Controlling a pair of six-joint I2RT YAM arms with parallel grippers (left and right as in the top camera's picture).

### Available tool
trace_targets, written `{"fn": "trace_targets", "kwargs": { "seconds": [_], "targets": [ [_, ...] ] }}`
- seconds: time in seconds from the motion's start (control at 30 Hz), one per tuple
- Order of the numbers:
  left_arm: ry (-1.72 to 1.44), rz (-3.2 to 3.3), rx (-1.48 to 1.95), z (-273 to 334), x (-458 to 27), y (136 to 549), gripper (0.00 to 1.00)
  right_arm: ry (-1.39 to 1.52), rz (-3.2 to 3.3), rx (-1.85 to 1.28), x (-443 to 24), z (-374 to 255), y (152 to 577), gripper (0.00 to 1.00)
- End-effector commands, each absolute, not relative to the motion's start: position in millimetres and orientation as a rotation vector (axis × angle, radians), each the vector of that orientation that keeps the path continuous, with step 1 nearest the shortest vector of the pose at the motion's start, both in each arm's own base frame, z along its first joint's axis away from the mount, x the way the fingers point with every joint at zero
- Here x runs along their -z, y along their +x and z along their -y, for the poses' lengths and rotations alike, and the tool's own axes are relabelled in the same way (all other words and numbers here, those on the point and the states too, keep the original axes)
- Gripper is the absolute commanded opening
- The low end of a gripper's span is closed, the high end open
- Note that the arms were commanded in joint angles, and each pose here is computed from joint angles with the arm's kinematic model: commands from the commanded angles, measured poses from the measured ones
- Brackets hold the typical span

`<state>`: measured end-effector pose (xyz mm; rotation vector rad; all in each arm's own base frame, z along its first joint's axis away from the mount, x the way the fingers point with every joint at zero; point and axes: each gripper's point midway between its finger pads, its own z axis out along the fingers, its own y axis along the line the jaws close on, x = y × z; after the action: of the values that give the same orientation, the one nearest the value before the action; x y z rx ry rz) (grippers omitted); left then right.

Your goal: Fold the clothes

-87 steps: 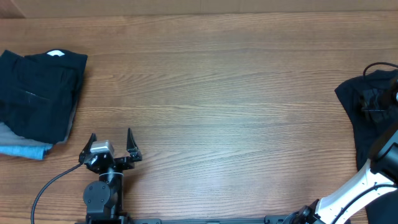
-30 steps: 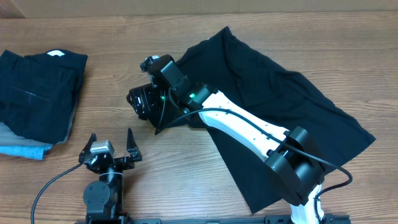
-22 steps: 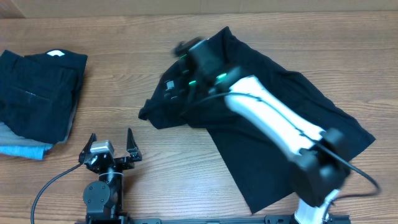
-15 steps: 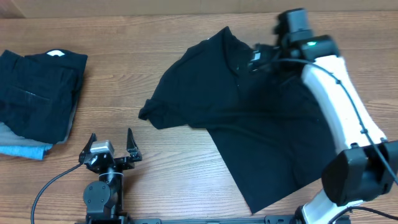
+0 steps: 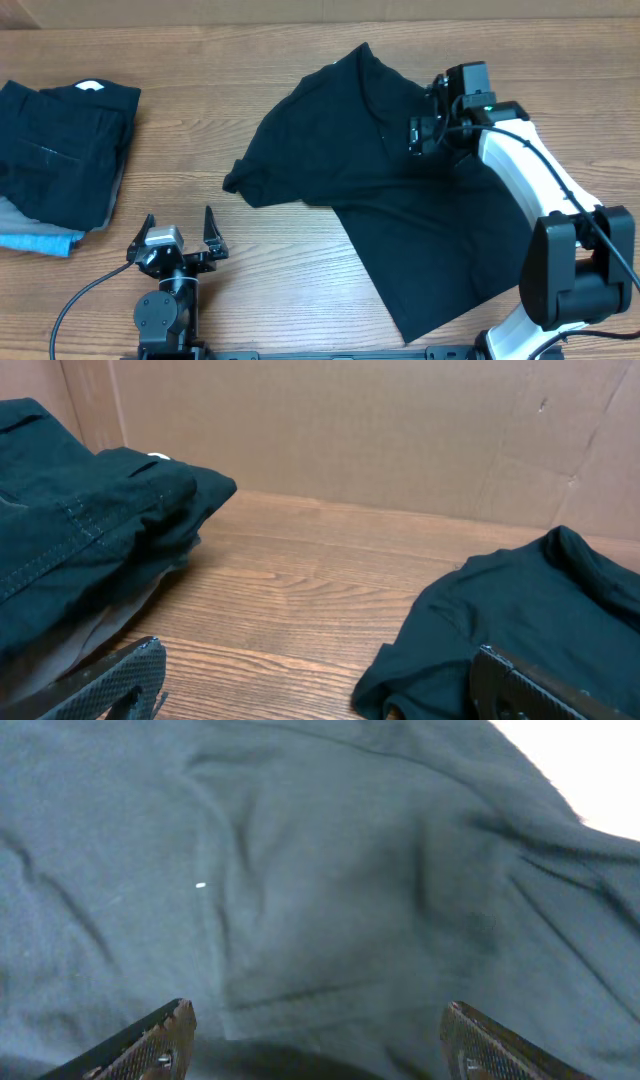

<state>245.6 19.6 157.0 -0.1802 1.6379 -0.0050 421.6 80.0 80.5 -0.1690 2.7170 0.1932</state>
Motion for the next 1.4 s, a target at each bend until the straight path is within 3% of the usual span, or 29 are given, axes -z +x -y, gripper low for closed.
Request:
{"fn": "trace_targets", "kwargs": {
  "seconds": [0.0,0.43,0.6,0.7,0.87,1.03,1.2,1.37],
  "targets": [
    [-0.158,-1.632,-0.002,-18,-158,246,1.00,-0.358,-2.684,-0.185,-71,-98,415,0.82],
    [-0.158,-1.632,-0.002,-18,-158,246,1.00,-0.463,-2.717,-0.224,-20,-129,414,0.75],
    [-0.158,-1.632,-0.002,-18,-158,246,1.00,-0.498,-2.732,-0.229,-6,-139,411,0.65],
    [-0.158,-1.632,-0.002,-18,-158,246,1.00,-0.487,-2.731,-0.177,-5,-133,414,0.64],
    [-0.158,-1.632,-0.002,-18,-158,246,1.00,-0.488,-2.738,-0.178,-5,-132,412,0.51],
    [-0.158,-1.632,-0.002,-18,-158,246,1.00,-0.489,-2.783,-0.175,8,-131,405,0.50],
    [-0.158,-1.632,-0.002,-18,-158,246,1.00,-0.488,-2.773,-0.176,3,-132,410,0.11],
    [-0.158,-1.632,-0.002,-18,-158,246,1.00,-0.473,-2.690,-0.156,-37,-135,434,0.08]
  ]
}}
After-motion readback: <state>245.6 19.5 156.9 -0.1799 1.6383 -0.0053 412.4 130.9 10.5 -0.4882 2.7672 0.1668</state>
